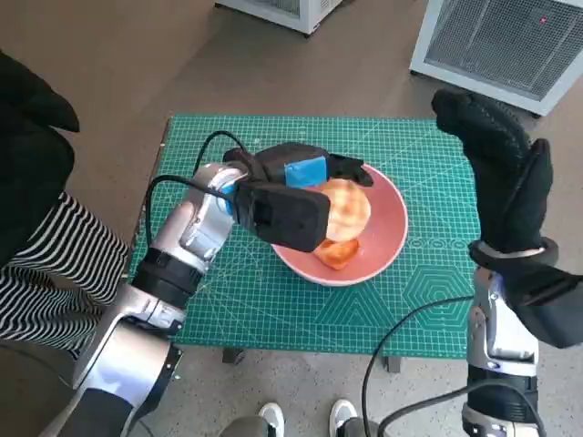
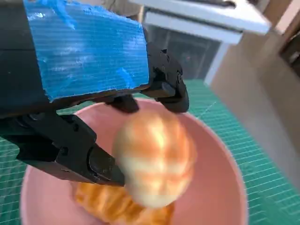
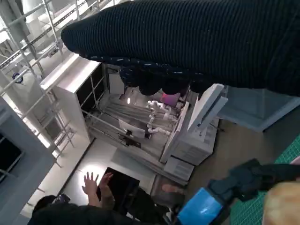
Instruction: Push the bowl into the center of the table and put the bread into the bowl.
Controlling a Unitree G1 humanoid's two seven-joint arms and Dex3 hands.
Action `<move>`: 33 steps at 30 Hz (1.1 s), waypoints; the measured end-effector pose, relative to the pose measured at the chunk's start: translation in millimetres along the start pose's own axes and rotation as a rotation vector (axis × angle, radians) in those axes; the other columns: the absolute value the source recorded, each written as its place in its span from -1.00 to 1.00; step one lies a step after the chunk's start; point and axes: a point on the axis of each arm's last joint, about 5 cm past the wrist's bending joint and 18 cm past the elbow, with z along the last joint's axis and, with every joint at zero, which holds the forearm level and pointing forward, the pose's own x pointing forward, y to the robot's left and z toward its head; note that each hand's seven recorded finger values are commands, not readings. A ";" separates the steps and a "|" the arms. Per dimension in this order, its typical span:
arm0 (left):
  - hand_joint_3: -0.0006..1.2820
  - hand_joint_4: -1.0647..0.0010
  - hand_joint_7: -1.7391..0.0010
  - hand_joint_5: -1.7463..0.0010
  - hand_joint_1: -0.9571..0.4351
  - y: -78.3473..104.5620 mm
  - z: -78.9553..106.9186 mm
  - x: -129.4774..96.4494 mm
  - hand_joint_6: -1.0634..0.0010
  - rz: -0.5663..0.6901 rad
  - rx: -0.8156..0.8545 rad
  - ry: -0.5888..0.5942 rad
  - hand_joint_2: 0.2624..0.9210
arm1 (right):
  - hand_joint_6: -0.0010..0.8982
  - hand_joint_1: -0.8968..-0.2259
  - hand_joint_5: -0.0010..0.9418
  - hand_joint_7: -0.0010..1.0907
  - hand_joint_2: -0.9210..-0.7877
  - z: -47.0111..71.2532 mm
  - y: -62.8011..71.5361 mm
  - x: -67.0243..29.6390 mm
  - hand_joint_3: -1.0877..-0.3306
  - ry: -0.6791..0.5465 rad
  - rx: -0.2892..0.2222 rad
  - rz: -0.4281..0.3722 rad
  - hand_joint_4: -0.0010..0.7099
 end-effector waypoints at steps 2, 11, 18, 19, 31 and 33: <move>-0.95 0.67 0.80 1.00 0.04 2.0 -3.3 -3.7 0.47 0.023 -0.063 -0.032 0.77 | -1.00 -0.53 -1.00 0.02 -1.00 0.2 -0.5 0.1 -0.08 0.001 -0.003 -0.001 -0.53; -0.96 0.65 0.82 0.99 -0.18 14.1 -17.5 -22.7 0.44 0.194 -0.359 -0.215 0.84 | -1.00 -0.53 -1.00 0.02 -1.00 1.4 -0.1 1.9 -0.09 0.010 -0.018 0.001 -0.53; -0.92 0.56 0.85 0.98 -0.32 14.4 -21.1 -33.8 0.37 0.381 -0.538 -0.348 0.98 | -1.00 -0.54 -1.00 0.03 -1.00 5.9 1.6 7.3 -0.09 -0.002 -0.015 0.004 -0.53; -0.88 0.54 0.85 0.98 -0.33 13.3 -21.7 -35.6 0.37 0.409 -0.559 -0.366 0.99 | -1.00 -0.55 -1.00 0.03 -1.00 6.9 2.0 8.7 -0.09 -0.007 -0.015 0.006 -0.53; -0.62 0.54 0.37 0.99 -0.31 -4.8 -12.0 -50.2 0.88 0.644 -0.734 -0.529 1.00 | -1.00 -0.55 -0.99 0.05 -1.00 13.6 5.9 21.7 -0.07 -0.033 -0.015 0.028 -0.52; -0.61 0.56 0.32 1.00 -0.31 -6.6 -8.8 -51.8 0.95 0.665 -0.760 -0.555 1.00 | -1.00 -0.53 -0.99 0.05 -1.00 14.7 6.3 23.9 -0.07 -0.041 -0.017 0.032 -0.52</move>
